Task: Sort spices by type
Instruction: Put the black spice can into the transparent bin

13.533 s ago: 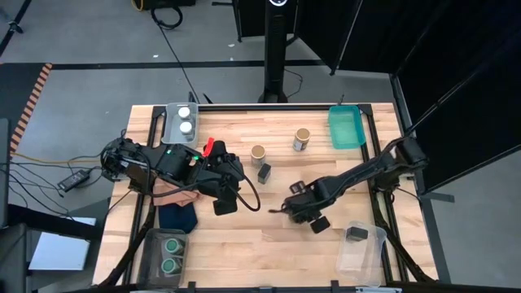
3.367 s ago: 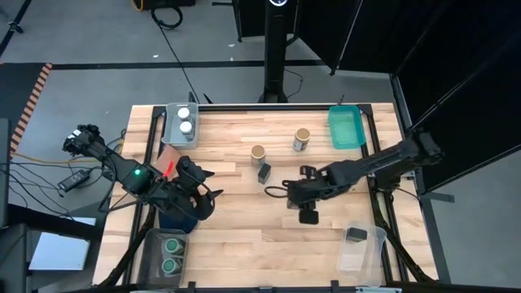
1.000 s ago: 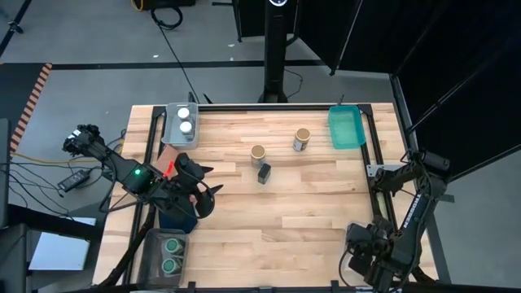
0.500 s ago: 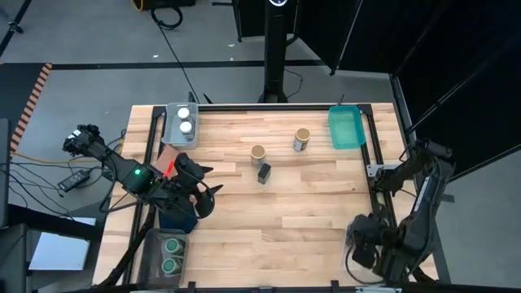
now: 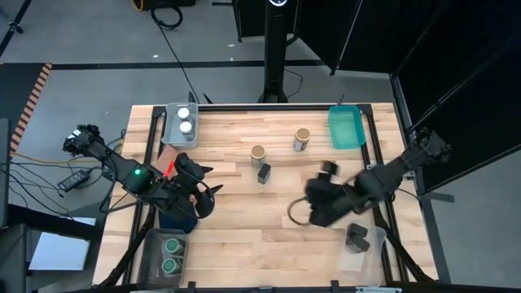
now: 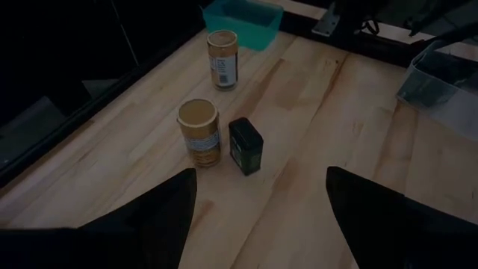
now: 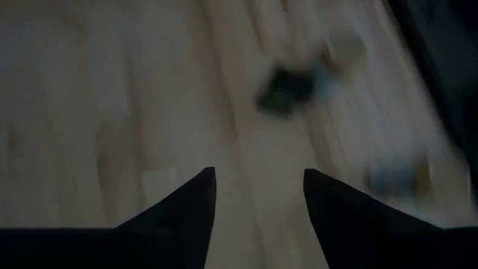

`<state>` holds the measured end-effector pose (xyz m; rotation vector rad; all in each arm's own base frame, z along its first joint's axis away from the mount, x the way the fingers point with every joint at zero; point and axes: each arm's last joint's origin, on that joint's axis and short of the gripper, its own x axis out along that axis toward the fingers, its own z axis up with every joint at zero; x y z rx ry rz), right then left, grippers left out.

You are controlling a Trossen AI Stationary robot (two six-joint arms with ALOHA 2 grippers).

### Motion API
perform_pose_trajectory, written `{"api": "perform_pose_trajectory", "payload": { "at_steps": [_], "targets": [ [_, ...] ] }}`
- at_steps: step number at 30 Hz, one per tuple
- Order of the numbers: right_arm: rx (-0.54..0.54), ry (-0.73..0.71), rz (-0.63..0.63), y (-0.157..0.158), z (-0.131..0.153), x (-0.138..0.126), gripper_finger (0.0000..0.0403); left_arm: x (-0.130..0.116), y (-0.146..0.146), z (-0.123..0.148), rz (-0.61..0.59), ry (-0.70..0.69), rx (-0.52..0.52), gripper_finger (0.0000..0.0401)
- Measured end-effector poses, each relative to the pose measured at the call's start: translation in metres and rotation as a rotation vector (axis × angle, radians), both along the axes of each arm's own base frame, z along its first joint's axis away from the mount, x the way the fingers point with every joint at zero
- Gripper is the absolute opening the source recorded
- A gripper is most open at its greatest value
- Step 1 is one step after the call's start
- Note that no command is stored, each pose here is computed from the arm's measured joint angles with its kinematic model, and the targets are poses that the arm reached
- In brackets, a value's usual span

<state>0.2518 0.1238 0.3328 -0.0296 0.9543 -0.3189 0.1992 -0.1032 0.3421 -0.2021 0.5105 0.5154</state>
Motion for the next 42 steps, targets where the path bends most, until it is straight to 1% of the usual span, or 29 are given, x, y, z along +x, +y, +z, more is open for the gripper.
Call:
{"api": "perform_pose_trajectory", "payload": {
  "at_steps": [3,5,6,7,9,11,13,17,25,29,33,39,42],
  "targets": [
    [-0.089,-0.05,0.222,-0.012,0.007,0.022,0.021,0.0,0.0,0.0,-0.012,0.011,0.005,0.0302],
    [-0.15,-0.071,0.324,-0.022,0.011,0.032,0.0208,0.0,0.0,0.0,-0.019,0.017,0.007,0.0302],
    [-0.158,-0.08,0.357,-0.028,0.012,0.037,0.0207,0.0,0.0,0.0,-0.022,0.019,0.004,0.0302],
    [-0.151,-0.086,0.368,-0.035,0.013,0.041,0.0206,0.0,0.0,0.0,-0.022,0.018,0.002,0.0302],
    [-0.108,-0.083,0.352,-0.052,0.011,0.05,0.0205,0.0,0.0,-0.001,-0.017,0.015,-0.008,0.0302],
    [-0.084,-0.062,0.355,-0.065,0.005,0.058,0.0204,0.0,0.0,0.0,-0.013,0.011,-0.015,0.0302],
    [-0.112,-0.055,0.415,-0.074,0.0,0.068,0.0205,0.0,0.0,0.0,-0.013,0.011,-0.015,0.0302],
    [-0.193,-0.039,0.581,-0.08,-0.014,0.089,0.0206,0.0,0.0,-0.001,-0.021,0.021,-0.022,0.0302],
    [-0.199,0.062,0.757,-0.103,-0.049,0.113,0.0205,0.0,0.0,-0.001,-0.009,0.013,-0.042,0.0302],
    [-0.216,0.092,0.815,-0.115,-0.065,0.124,0.0204,0.0,-0.001,-0.001,-0.006,0.01,-0.047,0.0302],
    [-0.23,0.154,0.853,-0.128,-0.085,0.133,0.0206,0.0,0.0,-0.001,0.006,0.001,-0.063,0.0302],
    [-0.254,0.2,0.909,-0.143,-0.104,0.141,0.0205,0.0,0.0,-0.001,0.014,-0.005,-0.072,0.0302],
    [-0.275,0.211,0.938,-0.147,-0.109,0.143,0.0206,-0.001,0.0,-0.001,0.024,-0.005,-0.08,0.0302]
  ]
}}
